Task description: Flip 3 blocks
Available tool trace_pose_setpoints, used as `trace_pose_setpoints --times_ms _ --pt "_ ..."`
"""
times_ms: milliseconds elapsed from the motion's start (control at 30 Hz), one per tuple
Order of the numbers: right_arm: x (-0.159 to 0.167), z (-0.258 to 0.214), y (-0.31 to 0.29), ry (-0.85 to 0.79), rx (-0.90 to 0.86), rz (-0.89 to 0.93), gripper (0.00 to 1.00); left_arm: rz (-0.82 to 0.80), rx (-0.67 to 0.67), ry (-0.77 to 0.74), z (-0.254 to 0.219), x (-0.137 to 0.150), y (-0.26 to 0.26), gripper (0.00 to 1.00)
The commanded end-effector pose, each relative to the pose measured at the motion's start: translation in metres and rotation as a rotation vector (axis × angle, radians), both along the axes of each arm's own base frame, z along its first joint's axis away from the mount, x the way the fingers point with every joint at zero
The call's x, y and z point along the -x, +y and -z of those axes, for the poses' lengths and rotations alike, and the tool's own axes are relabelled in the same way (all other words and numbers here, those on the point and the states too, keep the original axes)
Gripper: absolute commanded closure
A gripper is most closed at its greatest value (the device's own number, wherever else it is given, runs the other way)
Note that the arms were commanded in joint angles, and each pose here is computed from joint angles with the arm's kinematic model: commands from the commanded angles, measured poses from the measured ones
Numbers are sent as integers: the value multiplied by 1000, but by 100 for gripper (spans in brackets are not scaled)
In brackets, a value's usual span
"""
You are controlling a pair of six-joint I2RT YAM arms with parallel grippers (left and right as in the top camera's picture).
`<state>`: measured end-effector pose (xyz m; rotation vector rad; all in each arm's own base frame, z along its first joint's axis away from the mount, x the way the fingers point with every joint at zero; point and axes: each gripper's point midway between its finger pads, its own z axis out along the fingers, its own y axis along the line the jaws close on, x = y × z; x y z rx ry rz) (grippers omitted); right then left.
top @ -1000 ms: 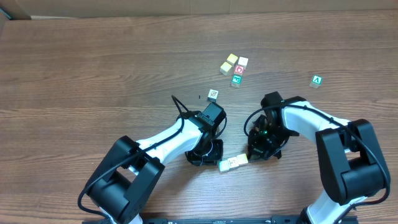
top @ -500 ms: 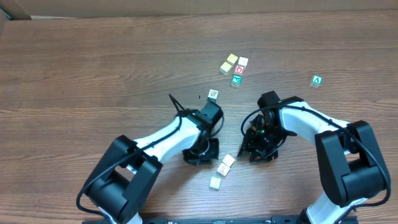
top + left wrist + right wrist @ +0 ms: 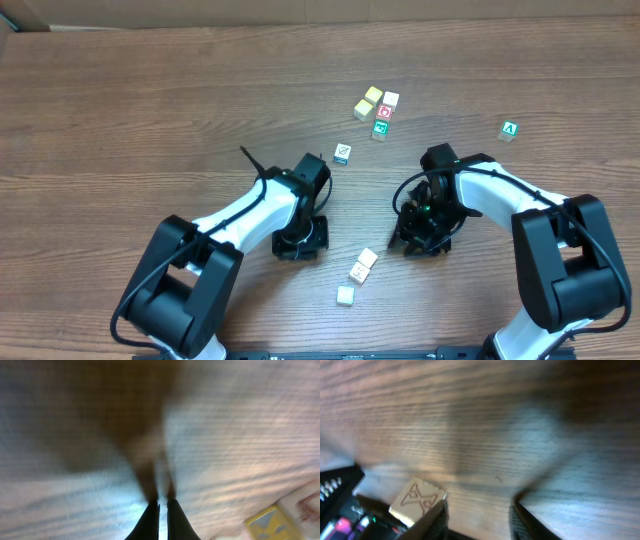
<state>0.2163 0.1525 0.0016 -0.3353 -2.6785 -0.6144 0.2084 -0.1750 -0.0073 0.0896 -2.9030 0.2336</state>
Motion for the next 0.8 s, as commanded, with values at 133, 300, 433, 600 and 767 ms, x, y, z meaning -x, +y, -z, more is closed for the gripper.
trace_pose_setpoints --times_ms 133,300,433,600,767 --pt "-34 18 2 -125 40 64 96 78 104 252 28 74 6 96" --pt "-34 18 11 -134 31 54 96 85 255 249 27 78 -22 96" --pt "-33 18 11 -129 33 53 96 86 122 266 37 91 1 96" --pt "-32 18 11 -127 33 53 96 49 67 290 41 101 12 96" --pt "-29 17 10 -115 37 53 96 59 57 308 42 109 14 96"
